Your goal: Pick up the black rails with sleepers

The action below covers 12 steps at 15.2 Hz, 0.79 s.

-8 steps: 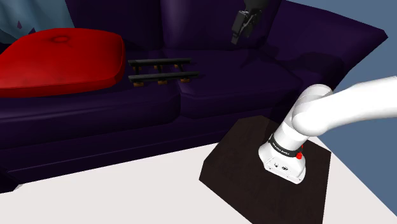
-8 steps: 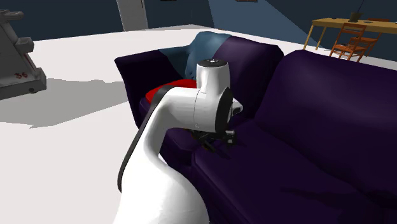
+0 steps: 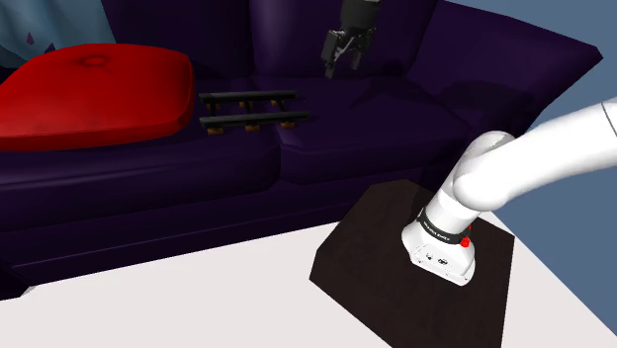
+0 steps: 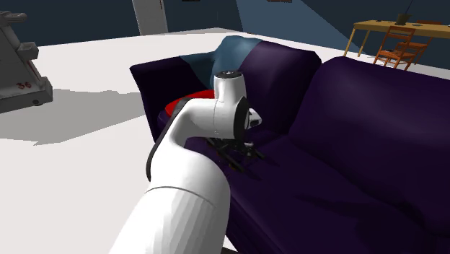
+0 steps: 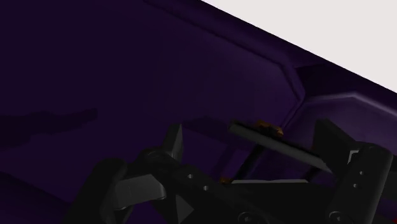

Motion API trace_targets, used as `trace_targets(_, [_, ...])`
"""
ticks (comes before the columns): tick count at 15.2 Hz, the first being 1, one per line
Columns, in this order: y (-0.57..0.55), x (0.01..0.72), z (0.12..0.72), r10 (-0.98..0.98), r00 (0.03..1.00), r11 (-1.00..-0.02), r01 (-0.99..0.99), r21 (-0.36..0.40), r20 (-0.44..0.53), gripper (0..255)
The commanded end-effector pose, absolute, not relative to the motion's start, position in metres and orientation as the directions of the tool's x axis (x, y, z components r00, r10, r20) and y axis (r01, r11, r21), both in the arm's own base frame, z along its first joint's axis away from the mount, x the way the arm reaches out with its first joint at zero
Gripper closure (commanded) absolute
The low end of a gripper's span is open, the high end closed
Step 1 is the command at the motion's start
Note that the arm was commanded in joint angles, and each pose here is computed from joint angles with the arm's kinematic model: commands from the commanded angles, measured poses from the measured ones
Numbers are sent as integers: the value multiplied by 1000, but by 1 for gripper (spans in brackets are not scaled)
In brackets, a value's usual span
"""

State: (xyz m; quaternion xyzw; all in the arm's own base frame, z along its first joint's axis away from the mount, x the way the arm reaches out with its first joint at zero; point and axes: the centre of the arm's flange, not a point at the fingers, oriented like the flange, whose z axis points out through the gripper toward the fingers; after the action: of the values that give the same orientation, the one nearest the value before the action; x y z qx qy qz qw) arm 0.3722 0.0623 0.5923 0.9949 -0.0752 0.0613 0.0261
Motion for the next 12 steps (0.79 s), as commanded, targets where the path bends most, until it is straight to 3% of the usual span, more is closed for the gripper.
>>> trace_targets(1, [73, 394, 577, -187, 975, -980, -193, 40, 121, 0])
trace_targets(12, [126, 517, 508, -393, 915, -917, -397, 38, 91, 0])
